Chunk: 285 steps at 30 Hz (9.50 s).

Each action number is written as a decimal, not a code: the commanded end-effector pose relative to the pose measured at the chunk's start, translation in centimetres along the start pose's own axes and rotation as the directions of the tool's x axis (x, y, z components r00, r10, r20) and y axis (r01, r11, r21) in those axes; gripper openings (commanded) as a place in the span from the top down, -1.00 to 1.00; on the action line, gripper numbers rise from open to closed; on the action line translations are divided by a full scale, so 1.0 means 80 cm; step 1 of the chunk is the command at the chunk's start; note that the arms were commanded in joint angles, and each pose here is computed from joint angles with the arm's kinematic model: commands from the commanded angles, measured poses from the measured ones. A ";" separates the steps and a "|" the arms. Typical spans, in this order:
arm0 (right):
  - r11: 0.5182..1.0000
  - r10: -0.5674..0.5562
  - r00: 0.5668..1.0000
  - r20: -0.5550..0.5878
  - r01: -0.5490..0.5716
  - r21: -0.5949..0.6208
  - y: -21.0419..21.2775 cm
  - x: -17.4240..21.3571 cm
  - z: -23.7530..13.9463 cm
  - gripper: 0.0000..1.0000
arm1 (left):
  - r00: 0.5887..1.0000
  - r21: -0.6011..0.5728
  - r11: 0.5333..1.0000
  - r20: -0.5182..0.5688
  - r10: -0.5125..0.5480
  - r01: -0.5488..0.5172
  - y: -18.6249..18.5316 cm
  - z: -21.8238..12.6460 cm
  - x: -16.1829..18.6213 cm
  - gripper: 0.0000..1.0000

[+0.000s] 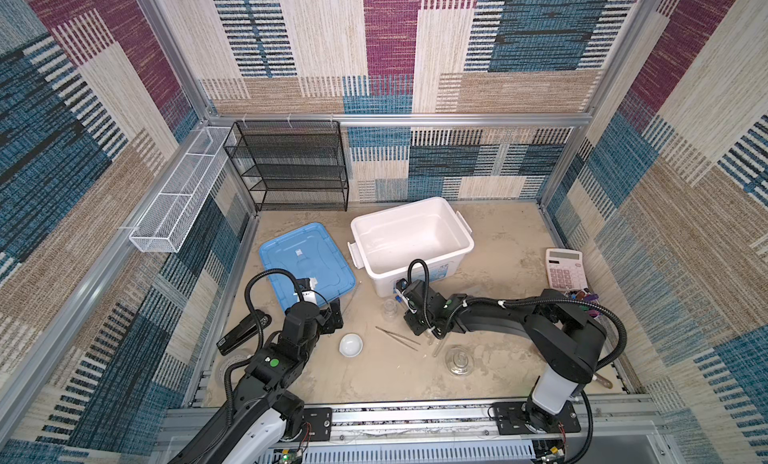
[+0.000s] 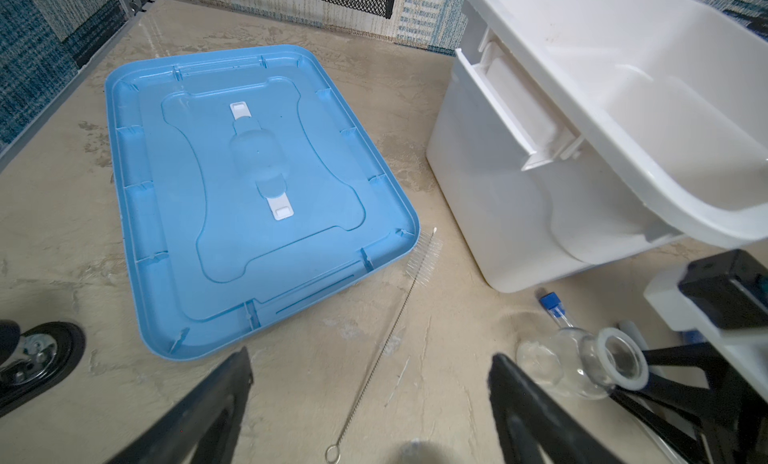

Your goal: Organize the chemistry lab equipment

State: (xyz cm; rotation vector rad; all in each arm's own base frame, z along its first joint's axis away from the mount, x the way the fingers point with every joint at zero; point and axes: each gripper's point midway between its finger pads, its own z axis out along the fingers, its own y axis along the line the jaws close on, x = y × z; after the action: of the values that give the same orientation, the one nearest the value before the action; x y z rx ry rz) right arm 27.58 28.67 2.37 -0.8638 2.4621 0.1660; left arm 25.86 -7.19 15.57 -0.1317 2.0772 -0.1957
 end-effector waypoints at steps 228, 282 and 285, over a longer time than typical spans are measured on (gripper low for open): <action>0.793 0.607 0.663 0.438 -0.536 -0.288 -0.125 -0.025 -0.160 -0.65 | 0.718 0.314 0.939 -0.620 0.316 -0.141 -0.296 0.050 0.215 0.33; 0.751 0.590 0.727 0.351 -0.335 -0.569 -0.077 -0.048 -0.177 -0.37 | 0.889 0.447 0.871 -0.286 0.356 -0.205 -0.327 0.039 0.112 0.74; 0.740 0.592 0.728 0.346 -0.319 -0.593 -0.073 -0.053 -0.182 -0.33 | 0.905 0.482 0.852 -0.238 0.352 -0.205 -0.332 0.034 0.105 0.75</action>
State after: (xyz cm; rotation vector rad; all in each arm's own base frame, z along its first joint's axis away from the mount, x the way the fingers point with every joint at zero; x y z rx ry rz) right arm 27.69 21.42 15.57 -0.2302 2.1283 1.0403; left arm 23.51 -34.09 10.35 0.4968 2.3963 -0.5017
